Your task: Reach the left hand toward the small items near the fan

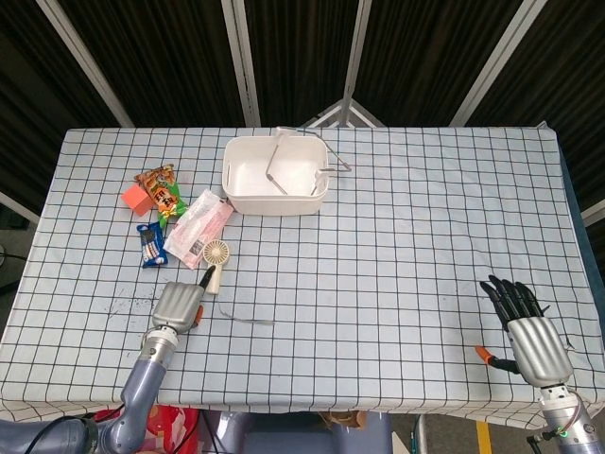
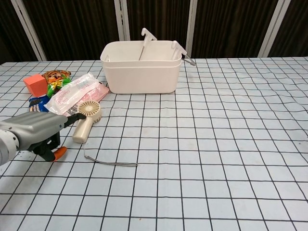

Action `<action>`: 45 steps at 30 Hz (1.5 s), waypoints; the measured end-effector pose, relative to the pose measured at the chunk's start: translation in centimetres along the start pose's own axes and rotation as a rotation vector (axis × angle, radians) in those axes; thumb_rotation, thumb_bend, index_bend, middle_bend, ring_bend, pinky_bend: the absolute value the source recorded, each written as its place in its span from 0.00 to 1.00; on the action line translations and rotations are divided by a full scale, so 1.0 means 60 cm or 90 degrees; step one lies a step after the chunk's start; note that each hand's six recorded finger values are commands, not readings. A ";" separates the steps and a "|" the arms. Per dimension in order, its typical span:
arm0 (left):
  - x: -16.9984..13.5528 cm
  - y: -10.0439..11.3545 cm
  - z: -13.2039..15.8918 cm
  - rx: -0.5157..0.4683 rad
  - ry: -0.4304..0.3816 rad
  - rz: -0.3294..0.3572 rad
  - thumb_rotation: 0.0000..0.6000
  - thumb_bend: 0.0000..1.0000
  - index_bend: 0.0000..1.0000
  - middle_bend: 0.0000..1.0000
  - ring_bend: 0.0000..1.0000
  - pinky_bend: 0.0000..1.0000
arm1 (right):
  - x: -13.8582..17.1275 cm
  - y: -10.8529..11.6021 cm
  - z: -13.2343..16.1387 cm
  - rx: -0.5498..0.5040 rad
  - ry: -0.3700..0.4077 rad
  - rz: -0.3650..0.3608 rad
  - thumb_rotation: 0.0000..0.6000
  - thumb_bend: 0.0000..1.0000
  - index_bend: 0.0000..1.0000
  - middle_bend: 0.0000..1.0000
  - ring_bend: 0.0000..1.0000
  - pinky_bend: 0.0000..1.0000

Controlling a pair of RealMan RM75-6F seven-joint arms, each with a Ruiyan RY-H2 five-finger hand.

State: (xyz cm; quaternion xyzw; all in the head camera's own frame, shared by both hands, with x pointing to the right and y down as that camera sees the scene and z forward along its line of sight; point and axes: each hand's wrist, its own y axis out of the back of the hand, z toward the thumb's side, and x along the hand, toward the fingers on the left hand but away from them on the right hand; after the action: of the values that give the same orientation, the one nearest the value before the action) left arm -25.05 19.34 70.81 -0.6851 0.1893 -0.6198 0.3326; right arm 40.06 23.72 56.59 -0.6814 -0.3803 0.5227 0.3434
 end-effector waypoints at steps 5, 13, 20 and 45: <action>0.000 -0.008 -0.003 0.002 0.004 -0.008 1.00 0.69 0.06 0.93 0.88 0.90 | 0.000 0.001 0.000 -0.001 0.001 -0.002 1.00 0.21 0.00 0.00 0.00 0.04; 0.000 -0.025 -0.016 0.001 0.017 -0.023 1.00 0.69 0.06 0.93 0.88 0.90 | 0.000 0.001 0.002 -0.001 0.004 -0.006 1.00 0.21 0.00 0.00 0.00 0.04; 0.005 -0.027 -0.018 -0.008 0.017 -0.023 1.00 0.70 0.05 0.93 0.88 0.90 | 0.000 0.002 0.003 -0.001 0.007 -0.008 1.00 0.21 0.00 0.00 0.00 0.04; -0.101 0.105 -0.094 -0.090 -0.008 0.209 1.00 0.18 0.00 0.06 0.14 0.26 | 0.002 0.002 0.000 0.005 0.005 -0.008 1.00 0.21 0.00 0.00 0.00 0.04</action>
State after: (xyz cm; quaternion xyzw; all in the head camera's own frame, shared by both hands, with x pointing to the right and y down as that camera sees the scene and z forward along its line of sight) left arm -30.57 17.71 62.16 -0.6706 0.3396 -0.5381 0.3814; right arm 40.09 23.74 56.45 -0.6800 -0.3812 0.5190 0.3507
